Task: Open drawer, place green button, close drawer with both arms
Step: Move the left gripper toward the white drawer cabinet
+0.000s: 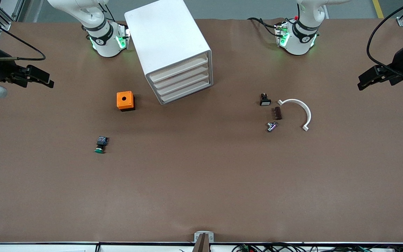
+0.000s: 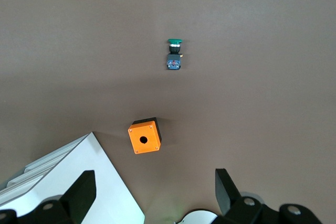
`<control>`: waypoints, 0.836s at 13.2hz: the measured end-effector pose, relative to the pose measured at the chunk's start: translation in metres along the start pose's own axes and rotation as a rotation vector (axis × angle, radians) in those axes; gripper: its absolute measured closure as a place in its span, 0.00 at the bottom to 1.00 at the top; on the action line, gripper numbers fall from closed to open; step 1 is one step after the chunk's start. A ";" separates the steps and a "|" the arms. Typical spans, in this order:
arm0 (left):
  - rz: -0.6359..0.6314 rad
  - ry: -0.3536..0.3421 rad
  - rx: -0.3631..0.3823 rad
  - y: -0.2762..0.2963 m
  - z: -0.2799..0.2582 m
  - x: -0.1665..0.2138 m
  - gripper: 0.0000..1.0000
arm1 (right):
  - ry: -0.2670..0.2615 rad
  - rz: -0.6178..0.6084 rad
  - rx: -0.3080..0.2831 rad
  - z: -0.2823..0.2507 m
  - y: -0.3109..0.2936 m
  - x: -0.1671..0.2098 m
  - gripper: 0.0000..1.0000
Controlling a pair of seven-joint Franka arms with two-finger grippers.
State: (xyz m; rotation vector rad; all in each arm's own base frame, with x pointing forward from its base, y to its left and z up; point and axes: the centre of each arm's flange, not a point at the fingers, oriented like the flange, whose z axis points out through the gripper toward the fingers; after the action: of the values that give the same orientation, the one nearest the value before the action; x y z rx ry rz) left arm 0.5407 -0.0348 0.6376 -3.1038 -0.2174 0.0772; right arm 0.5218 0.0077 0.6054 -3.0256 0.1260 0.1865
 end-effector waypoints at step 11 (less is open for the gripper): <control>0.067 -0.104 -0.020 0.066 0.144 0.085 0.00 | 0.001 0.002 0.000 0.000 0.001 0.000 0.00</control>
State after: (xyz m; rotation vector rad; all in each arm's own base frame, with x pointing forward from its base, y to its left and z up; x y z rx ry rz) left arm 0.6266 -0.0844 0.4880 -3.1299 -0.1176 0.2395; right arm 0.5219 0.0064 0.6056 -3.0253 0.1292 0.1844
